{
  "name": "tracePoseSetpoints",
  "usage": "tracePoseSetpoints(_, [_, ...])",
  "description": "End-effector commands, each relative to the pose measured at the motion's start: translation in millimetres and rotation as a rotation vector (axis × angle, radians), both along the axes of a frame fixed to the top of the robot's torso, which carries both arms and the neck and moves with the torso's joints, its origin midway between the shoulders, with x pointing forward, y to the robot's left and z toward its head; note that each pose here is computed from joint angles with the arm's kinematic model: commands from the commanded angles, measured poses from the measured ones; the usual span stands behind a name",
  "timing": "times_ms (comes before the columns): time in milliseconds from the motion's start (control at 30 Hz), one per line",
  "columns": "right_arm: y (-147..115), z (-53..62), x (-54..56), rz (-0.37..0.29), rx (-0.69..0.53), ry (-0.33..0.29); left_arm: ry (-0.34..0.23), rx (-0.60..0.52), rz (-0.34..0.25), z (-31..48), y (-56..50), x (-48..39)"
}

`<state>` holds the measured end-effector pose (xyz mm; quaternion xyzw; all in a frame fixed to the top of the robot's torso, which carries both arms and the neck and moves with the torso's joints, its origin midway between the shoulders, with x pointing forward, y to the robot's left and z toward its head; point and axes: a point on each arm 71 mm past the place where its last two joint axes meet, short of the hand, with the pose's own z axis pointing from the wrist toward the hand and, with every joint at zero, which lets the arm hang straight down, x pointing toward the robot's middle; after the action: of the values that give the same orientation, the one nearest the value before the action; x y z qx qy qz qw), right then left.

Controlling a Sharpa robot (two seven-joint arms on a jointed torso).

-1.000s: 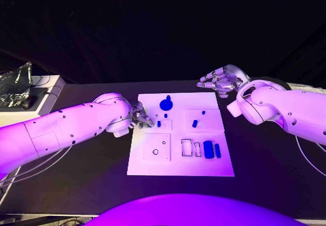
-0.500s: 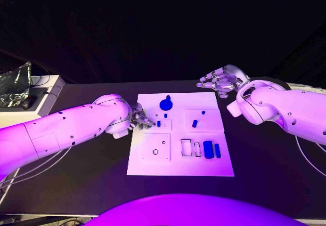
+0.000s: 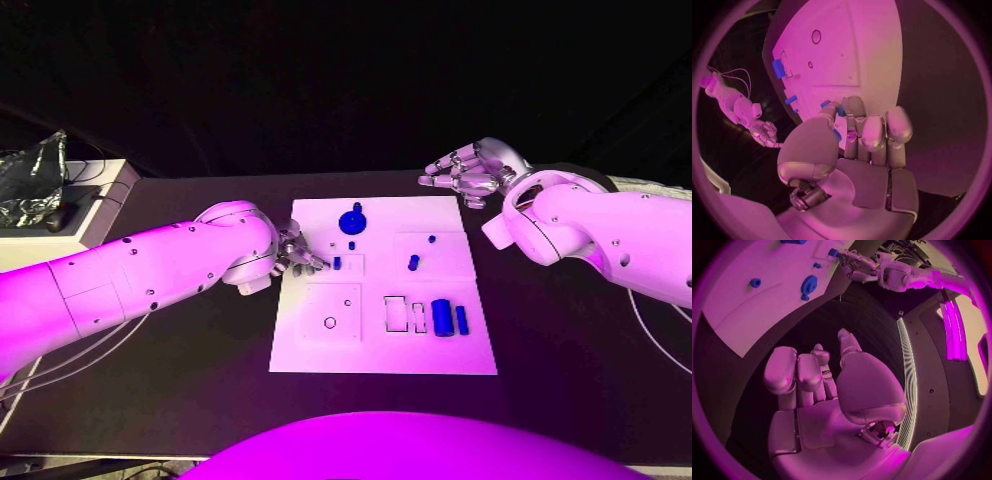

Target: Assemble the parts on the task board

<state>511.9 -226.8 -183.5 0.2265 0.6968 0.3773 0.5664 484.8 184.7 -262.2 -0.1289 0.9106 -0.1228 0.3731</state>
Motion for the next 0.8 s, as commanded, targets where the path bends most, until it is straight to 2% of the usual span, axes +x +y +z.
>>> tracePoseSetpoints(33, [1,-0.3,-0.8,0.017,-0.005,-0.001,0.003,0.007,-0.010,-0.4,-0.4,-2.5])
tracePoseSetpoints(467, [0,-1.0,-1.2,0.019,-0.008,0.004,-0.004,-0.030,-0.008,4.0,2.9,-9.2])
tracePoseSetpoints(800, [-3,-1.6,-1.7,0.016,-0.010,0.006,0.020,-0.112,0.011,3.9,17.7,-23.8])
